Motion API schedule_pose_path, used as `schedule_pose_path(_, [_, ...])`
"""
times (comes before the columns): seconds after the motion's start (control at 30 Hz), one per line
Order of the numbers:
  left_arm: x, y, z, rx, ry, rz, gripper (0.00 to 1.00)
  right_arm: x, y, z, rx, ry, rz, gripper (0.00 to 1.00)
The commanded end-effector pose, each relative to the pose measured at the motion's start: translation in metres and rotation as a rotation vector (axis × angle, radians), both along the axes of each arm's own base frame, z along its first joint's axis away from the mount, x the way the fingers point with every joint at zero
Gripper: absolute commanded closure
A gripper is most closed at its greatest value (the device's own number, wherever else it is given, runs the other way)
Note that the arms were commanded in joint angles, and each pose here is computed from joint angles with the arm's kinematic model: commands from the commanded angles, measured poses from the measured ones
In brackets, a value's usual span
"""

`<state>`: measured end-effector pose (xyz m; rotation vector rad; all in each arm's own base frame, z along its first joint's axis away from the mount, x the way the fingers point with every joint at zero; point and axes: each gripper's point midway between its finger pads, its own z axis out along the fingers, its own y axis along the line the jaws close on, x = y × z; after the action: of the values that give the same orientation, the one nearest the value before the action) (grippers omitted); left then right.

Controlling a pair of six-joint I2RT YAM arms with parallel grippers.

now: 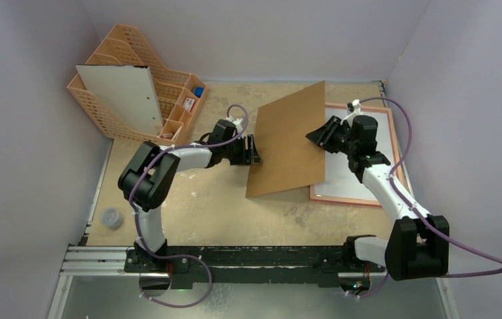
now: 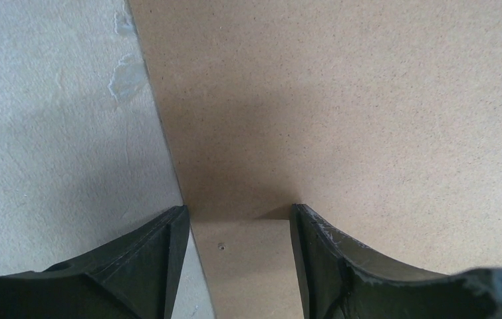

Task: Put the photo into the frame
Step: Pick up the photo frame item at the center of the board.

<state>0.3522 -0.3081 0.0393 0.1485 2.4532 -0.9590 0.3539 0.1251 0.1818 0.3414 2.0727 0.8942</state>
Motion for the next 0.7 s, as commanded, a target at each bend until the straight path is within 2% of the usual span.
schedule_pose_path(0.0, [-0.015,-0.004,-0.009,0.025,0.05,-0.053,0.4,0.012,-0.001,0.031,-0.05,-0.066,0.003,0.64])
schedule_pose_path(0.23, [-0.007,-0.002,0.0,0.039,0.024,-0.034,0.4,0.023,-0.008,0.054,-0.08,-0.11,-0.032,0.9])
schedule_pose_path(0.3, [-0.005,-0.001,0.001,0.047,0.018,-0.032,0.4,0.026,-0.01,0.064,-0.086,-0.128,-0.043,1.0])
schedule_pose_path(0.53, [0.001,0.0,0.008,0.053,-0.006,-0.017,0.4,0.029,-0.013,0.102,-0.1,-0.199,-0.062,1.0])
schedule_pose_path(0.67, [-0.002,0.006,0.009,0.07,0.011,0.012,0.4,0.029,-0.021,0.142,-0.086,-0.273,-0.122,1.0])
